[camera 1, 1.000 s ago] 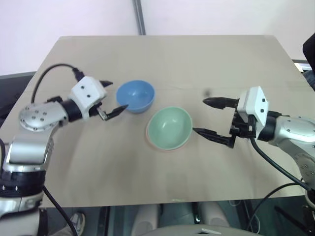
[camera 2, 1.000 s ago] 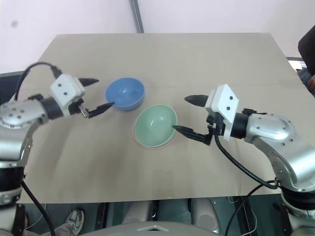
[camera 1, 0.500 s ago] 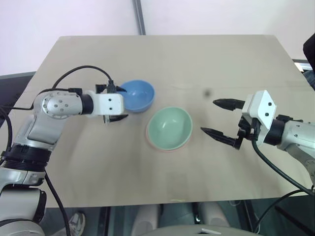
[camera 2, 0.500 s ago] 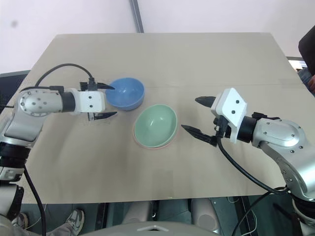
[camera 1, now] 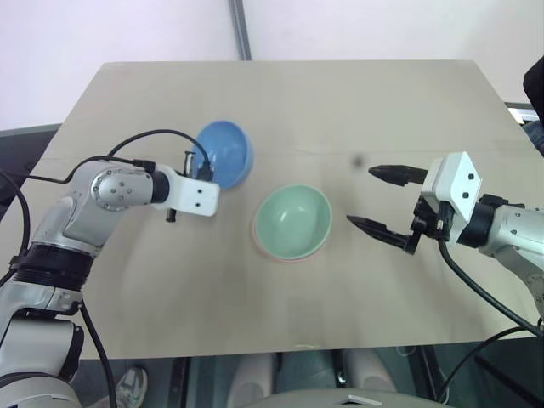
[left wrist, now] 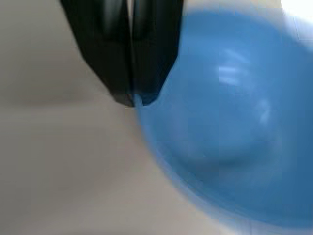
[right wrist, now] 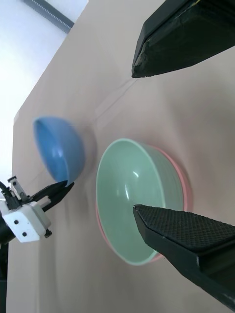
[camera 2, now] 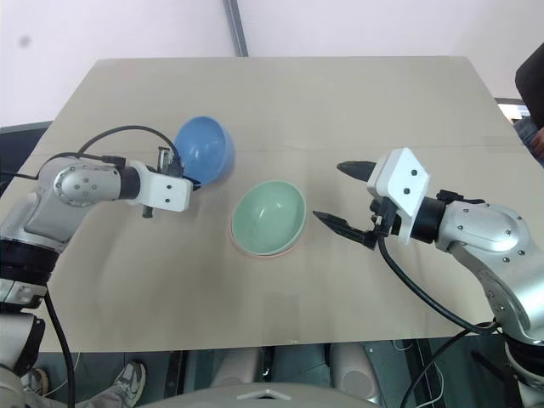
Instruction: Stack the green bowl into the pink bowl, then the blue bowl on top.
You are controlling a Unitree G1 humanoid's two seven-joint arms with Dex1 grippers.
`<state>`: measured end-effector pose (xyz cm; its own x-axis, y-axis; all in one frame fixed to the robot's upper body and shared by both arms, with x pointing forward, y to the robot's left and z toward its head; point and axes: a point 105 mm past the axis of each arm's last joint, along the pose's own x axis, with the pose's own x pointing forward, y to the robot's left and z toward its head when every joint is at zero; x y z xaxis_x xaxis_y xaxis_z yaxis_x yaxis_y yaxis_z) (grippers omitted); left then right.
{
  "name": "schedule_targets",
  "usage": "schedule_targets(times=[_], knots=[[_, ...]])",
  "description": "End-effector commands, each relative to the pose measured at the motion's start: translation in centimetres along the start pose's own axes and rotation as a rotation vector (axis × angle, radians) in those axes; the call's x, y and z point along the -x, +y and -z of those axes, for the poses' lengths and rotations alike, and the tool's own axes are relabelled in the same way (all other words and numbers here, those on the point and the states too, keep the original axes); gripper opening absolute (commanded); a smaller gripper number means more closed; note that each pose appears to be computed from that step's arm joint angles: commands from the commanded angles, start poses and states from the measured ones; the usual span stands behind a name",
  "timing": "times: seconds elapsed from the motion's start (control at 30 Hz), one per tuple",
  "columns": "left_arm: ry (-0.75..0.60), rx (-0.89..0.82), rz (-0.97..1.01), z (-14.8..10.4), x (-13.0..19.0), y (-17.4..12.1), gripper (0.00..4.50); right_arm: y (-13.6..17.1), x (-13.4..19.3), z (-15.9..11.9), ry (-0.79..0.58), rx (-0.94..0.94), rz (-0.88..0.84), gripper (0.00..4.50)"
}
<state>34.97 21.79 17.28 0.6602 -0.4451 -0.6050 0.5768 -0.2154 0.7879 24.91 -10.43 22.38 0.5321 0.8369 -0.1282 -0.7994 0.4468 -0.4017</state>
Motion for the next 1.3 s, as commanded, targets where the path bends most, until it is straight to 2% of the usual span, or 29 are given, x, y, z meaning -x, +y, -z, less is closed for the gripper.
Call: schedule_targets(times=[0.03, 0.13, 0.3, 0.43, 0.63, 0.9, 1.1, 1.3], knots=[[-0.06, -0.053, -0.099, -1.4, 1.6, 3.0, 0.02, -0.6, 0.6, -0.9, -0.028, 0.052, 0.035, 4.5], [-0.149, -0.07, -0.103, -3.2, 2.3, 3.9, 0.02, -0.8, 0.6, -0.9, -0.03, 0.053, 0.044, 4.5], [-0.387, -0.11, 0.018, -8.2, 4.0, 4.0, 0.02, -1.2, 1.0, -0.7, -0.026, 0.054, 0.062, 4.5], [-0.482, -0.15, 0.117, -10.0, 5.1, 3.4, 0.02, -1.2, 1.4, -0.5, -0.016, 0.055, 0.072, 4.5], [-0.543, -0.253, 0.263, -11.1, 5.8, 2.6, 0.02, -1.1, 2.0, -0.1, 0.003, 0.051, 0.101, 4.5], [-0.592, -0.419, 0.319, -12.4, 3.2, 1.7, 0.02, -0.7, 2.2, -0.1, 0.004, 0.048, 0.131, 4.5], [-0.576, -0.481, 0.362, -11.9, 2.2, 1.0, 0.02, 0.1, 2.5, -0.1, 0.016, 0.042, 0.135, 4.5], [-0.536, -0.518, 0.352, -11.0, 2.3, 2.1, 0.02, 2.7, 5.5, 1.2, 0.156, 0.015, 0.038, 4.5]])
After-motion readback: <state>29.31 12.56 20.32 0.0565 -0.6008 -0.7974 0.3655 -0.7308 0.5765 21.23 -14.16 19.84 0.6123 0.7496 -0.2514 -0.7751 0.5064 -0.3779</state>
